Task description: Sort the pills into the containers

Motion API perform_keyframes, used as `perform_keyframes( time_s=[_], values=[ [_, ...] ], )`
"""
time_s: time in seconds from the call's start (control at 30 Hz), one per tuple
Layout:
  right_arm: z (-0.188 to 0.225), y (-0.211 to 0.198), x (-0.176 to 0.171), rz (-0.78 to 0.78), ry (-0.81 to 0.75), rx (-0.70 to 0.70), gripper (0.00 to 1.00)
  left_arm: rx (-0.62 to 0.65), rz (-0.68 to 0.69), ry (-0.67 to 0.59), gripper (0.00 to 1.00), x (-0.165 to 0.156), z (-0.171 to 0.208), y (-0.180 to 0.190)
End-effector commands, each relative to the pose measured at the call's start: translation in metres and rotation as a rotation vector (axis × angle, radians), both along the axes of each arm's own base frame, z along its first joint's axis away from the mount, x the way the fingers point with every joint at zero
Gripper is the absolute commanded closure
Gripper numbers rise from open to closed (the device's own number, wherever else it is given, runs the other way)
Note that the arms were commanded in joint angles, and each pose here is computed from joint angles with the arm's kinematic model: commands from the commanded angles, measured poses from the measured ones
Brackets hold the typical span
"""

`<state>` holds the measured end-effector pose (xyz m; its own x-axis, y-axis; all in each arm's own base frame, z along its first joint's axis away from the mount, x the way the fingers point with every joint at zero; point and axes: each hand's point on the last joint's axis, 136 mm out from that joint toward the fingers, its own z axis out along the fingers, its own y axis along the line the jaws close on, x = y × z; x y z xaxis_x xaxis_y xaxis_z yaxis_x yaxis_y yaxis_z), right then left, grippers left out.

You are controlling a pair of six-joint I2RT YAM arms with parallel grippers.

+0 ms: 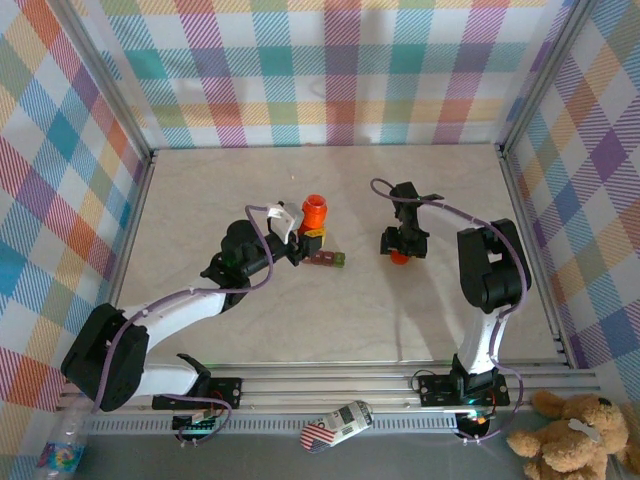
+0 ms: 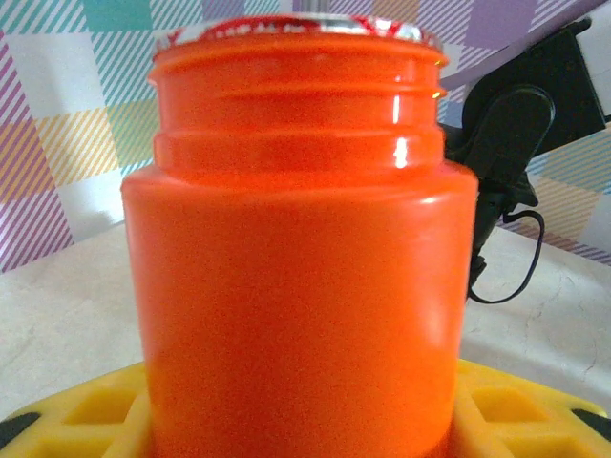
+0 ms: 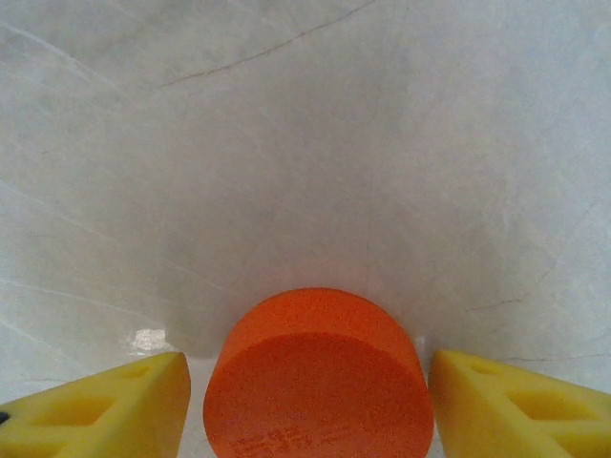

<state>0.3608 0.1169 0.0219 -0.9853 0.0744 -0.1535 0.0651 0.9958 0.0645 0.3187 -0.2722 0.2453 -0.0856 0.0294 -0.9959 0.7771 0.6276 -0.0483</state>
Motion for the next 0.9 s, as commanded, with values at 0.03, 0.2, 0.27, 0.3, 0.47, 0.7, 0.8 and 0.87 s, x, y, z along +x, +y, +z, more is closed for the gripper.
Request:
perform_keyframes(
  time_s=[0.03, 0.2, 0.27, 0.3, 0.47, 0.7, 0.8, 0.87],
  values=[
    [-0.012, -0.002, -0.009, 0.011, 0.037, -0.010, 0.38, -0.044, -0.013, -0.029, 1.00, 0.000, 0.007, 0.001],
    [-0.011, -0.001, -0.010, 0.017, 0.034, 0.001, 0.52, -0.044, -0.013, -0.015, 1.00, 0.003, 0.001, 0.001],
    [-0.001, 0.003, -0.007, 0.020, 0.011, 0.023, 0.58, -0.043, -0.005, -0.015, 1.00, 0.006, 0.000, 0.003],
    [0.008, 0.006, -0.003, 0.021, -0.007, 0.039, 0.58, -0.044, -0.001, -0.013, 1.00, 0.008, -0.001, 0.003],
    [0.062, 0.028, 0.019, 0.035, -0.108, 0.144, 0.59, -0.031, 0.012, 0.006, 1.00, 0.021, -0.009, 0.005],
    [0.174, 0.079, 0.045, 0.142, -0.267, 0.384, 0.60, 0.038, -0.027, 0.080, 1.00, 0.041, -0.025, -0.004],
    [0.212, 0.098, 0.045, 0.217, -0.287, 0.476, 0.60, 0.070, -0.050, 0.083, 1.00, 0.044, -0.030, -0.009],
    [0.230, 0.105, 0.044, 0.261, -0.295, 0.512, 0.60, 0.092, -0.059, 0.087, 1.00, 0.046, -0.032, -0.011]
  ],
)
